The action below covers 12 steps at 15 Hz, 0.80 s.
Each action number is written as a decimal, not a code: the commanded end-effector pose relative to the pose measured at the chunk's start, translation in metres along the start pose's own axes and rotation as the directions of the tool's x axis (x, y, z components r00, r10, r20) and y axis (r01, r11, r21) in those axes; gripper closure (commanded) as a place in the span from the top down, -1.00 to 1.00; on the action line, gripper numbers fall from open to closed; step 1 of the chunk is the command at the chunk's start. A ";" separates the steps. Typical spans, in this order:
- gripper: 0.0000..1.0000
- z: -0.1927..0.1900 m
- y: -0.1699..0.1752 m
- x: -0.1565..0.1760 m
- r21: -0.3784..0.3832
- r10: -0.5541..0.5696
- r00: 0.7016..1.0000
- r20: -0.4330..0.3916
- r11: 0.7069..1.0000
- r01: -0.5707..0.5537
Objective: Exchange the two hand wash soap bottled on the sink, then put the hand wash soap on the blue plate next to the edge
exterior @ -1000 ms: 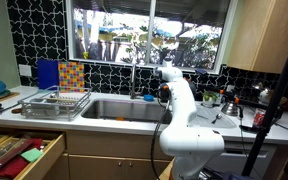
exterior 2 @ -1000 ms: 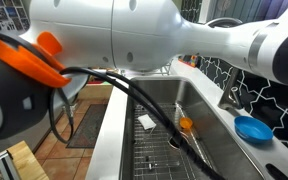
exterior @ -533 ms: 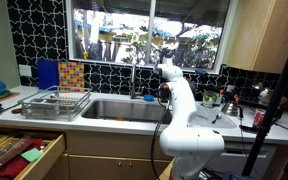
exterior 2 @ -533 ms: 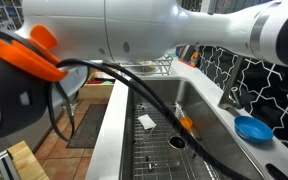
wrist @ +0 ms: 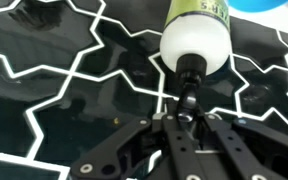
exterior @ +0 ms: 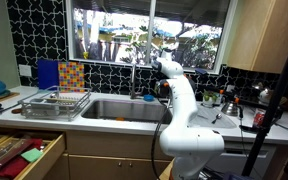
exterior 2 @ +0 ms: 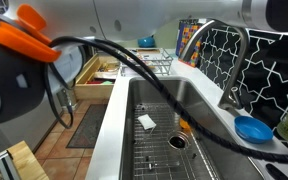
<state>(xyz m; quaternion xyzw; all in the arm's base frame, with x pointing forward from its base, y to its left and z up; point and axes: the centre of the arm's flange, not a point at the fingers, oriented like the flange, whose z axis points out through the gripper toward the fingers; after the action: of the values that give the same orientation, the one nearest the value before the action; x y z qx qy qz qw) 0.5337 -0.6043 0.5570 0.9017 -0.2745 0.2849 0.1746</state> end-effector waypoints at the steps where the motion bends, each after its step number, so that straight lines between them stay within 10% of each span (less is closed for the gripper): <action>1: -0.92 -0.020 -0.015 -0.007 0.110 0.029 1.000 -0.010 0.994 -0.028; 12: -0.92 0.038 -0.060 -0.040 0.193 -0.041 0.998 0.053 0.981 0.030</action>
<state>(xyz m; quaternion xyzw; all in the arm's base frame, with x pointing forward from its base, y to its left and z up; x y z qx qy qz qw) 0.5723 -0.5731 0.5105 0.9229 -0.2451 0.2845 0.0847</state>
